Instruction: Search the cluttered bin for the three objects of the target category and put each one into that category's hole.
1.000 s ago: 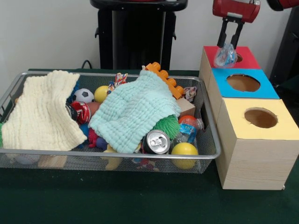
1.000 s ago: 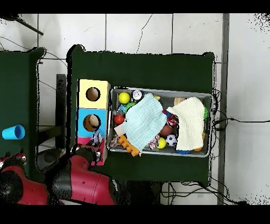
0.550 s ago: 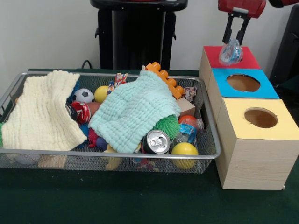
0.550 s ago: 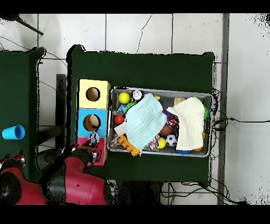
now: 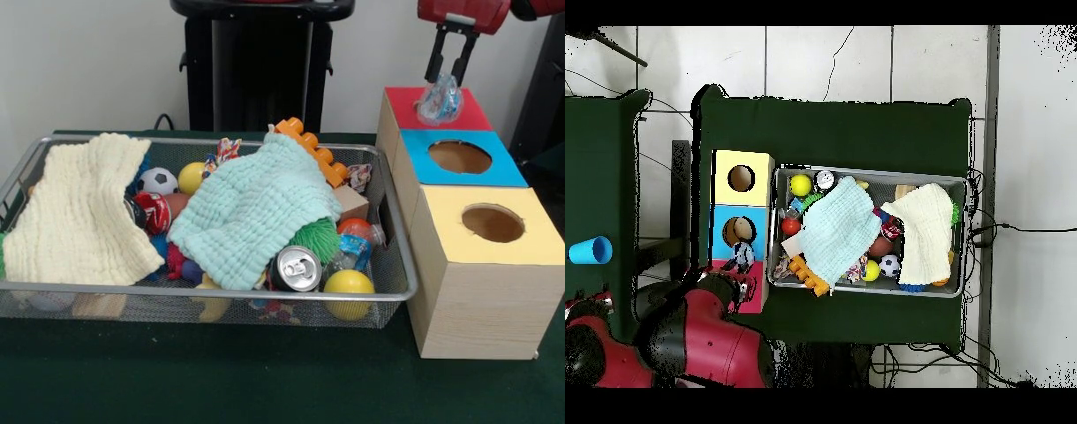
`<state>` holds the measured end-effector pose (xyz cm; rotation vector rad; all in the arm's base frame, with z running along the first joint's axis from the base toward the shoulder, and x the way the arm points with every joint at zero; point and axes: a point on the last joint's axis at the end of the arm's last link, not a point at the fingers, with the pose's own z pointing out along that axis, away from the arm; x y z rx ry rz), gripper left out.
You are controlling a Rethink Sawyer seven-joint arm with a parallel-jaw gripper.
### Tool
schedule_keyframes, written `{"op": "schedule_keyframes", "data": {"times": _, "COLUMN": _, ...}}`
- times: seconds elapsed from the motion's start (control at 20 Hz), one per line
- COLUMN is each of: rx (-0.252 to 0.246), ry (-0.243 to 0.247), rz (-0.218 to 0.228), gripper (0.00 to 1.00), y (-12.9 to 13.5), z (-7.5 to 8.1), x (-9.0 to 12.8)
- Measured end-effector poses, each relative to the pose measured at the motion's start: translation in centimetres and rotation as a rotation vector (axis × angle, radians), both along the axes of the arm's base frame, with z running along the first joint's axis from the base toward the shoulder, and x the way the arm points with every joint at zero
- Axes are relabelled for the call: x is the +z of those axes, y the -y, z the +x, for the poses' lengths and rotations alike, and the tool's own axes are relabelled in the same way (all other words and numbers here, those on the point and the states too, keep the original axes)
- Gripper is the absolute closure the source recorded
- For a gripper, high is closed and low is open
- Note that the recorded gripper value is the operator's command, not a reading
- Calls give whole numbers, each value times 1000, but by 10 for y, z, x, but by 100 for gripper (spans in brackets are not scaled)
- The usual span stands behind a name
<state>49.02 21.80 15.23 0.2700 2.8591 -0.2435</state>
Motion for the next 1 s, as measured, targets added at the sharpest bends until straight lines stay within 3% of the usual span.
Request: {"op": "schedule_keyframes", "data": {"times": 1.0, "rx": -17, "ry": -9, "rz": -5, "gripper": 100, "y": -1, "z": 2, "x": -10}}
